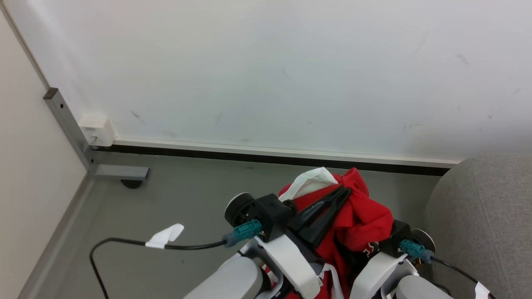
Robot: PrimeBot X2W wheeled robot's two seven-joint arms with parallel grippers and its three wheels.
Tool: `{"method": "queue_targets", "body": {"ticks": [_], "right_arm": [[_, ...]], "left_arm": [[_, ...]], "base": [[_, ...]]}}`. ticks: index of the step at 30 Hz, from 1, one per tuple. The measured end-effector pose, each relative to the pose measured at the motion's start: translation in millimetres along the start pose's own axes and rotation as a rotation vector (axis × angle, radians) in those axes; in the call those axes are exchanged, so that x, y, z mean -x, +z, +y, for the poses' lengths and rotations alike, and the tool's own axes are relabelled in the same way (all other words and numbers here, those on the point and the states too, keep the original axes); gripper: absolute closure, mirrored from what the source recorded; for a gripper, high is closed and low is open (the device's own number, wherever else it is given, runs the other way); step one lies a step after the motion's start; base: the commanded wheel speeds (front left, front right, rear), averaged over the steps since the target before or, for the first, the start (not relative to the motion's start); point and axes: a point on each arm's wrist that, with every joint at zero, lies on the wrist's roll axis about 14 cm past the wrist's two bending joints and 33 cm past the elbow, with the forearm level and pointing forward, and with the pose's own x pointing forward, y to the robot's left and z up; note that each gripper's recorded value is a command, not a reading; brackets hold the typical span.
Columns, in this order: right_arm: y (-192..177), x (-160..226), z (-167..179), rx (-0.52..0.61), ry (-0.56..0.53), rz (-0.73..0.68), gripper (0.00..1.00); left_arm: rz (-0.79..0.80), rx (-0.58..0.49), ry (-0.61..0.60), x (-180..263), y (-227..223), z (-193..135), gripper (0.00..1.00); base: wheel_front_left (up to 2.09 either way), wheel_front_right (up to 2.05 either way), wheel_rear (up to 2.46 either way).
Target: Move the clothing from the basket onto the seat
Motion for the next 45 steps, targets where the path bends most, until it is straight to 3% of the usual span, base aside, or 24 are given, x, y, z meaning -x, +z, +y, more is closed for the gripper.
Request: {"method": "queue_targets", "body": {"ticks": [26,27,28,29,30,31,45], "right_arm": [[16,9,-19,-0.024,-0.064,-0.060,1.00],[18,10,-20,-0.023,-0.066,-0.065,1.00],[19,10,-21,-0.022,-0.069,-0.070,1.00],[22,11,-23,-0.017,-0.073,-0.077,1.00],[24,12,-25,-0.013,-0.078,-0.086,1.00],[27,13,-27,-0.006,-0.082,-0.093,1.00],[59,59,-86,0.061,-0.250,-0.197,1.00]], "left_arm": [[0.012,0.020,0.016,-7,-10,9,1.00],[0.012,0.020,0.016,-7,-10,8,0.87],[0.010,0.021,0.017,-8,-10,8,0.66],[0.009,0.021,0.019,-8,-10,9,0.52],[0.007,0.022,0.020,-9,-10,9,0.22],[0.008,0.022,0.019,-9,-10,9,0.00],[0.010,0.071,-0.008,-23,-23,-1,0.00]], "base": [[0.00,0.00,0.00],[0.00,0.00,0.00],[0.00,0.00,0.00],[0.00,0.00,0.00],[0.00,0.00,0.00],[0.00,0.00,0.00],[0.00,0.00,0.00]]}}
